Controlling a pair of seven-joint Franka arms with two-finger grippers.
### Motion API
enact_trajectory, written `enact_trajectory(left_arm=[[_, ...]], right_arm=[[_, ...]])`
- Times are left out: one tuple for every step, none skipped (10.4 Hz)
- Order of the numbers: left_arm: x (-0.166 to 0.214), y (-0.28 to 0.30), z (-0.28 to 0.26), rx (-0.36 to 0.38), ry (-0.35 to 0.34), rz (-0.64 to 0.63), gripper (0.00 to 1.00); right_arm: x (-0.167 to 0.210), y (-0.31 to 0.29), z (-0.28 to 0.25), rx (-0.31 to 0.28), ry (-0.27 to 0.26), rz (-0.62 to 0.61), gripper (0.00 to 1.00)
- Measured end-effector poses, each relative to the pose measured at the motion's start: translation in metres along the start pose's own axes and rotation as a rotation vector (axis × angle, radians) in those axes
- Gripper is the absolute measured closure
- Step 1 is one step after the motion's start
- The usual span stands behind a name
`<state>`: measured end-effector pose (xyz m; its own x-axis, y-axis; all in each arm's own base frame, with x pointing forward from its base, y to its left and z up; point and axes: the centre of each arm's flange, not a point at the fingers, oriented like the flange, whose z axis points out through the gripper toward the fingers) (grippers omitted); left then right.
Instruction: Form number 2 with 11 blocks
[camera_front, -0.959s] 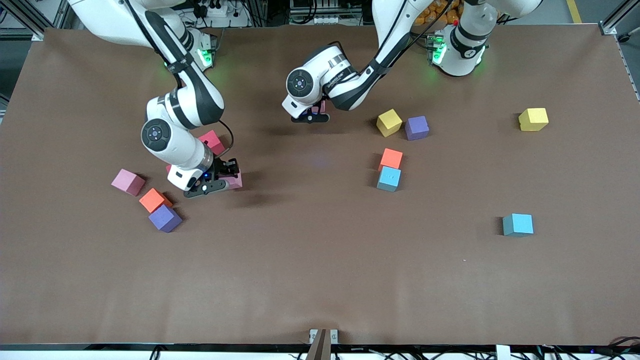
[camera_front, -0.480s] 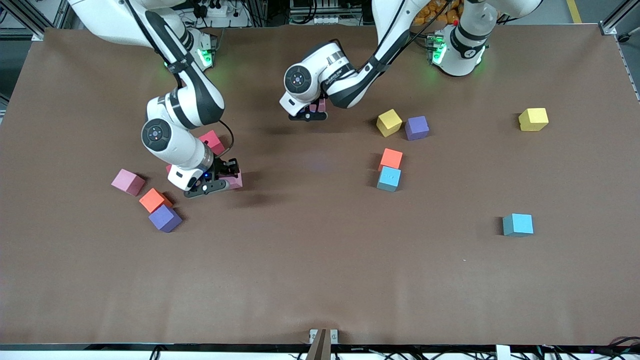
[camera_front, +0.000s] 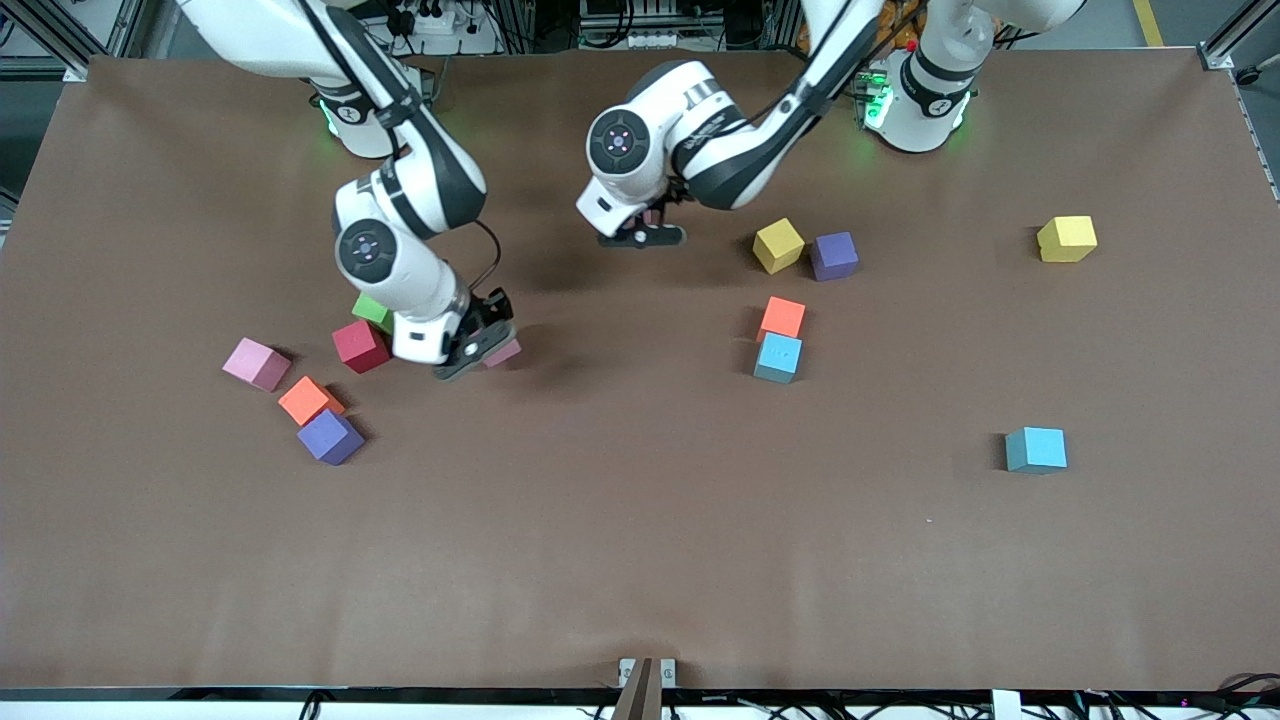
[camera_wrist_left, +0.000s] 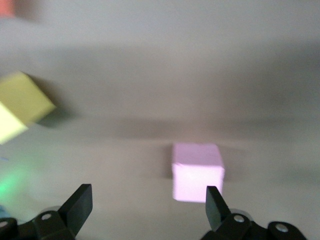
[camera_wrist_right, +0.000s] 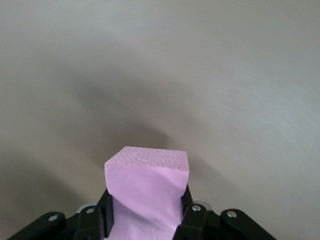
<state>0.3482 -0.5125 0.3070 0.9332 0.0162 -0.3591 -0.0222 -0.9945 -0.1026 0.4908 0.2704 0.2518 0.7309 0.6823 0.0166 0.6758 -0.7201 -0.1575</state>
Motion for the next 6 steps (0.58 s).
enact_trajectory(left_arm=[[0.021, -0.024, -0.016, -0.006, 0.004, 0.003, 0.00], [0.044, -0.050, -0.031, -0.022, 0.006, 0.015, 0.00], [0.065, -0.078, -0.040, -0.025, 0.014, 0.032, 0.00], [0.081, -0.104, -0.043, -0.013, 0.023, 0.041, 0.00], [0.092, -0.127, -0.038, -0.002, 0.033, 0.032, 0.00], [0.101, -0.149, -0.025, -0.007, 0.046, 0.013, 0.00]], right_arm=[[0.002, -0.015, 0.005, 0.003, -0.011, -0.126, 0.47], [0.002, -0.033, 0.012, 0.008, -0.026, -0.230, 0.47], [0.002, -0.054, 0.019, 0.013, -0.042, -0.319, 0.47], [0.003, -0.079, 0.025, 0.017, -0.054, -0.402, 0.47], [0.004, -0.101, 0.029, 0.019, -0.061, -0.477, 0.47], [0.003, -0.117, 0.033, 0.020, -0.067, -0.546, 0.47]])
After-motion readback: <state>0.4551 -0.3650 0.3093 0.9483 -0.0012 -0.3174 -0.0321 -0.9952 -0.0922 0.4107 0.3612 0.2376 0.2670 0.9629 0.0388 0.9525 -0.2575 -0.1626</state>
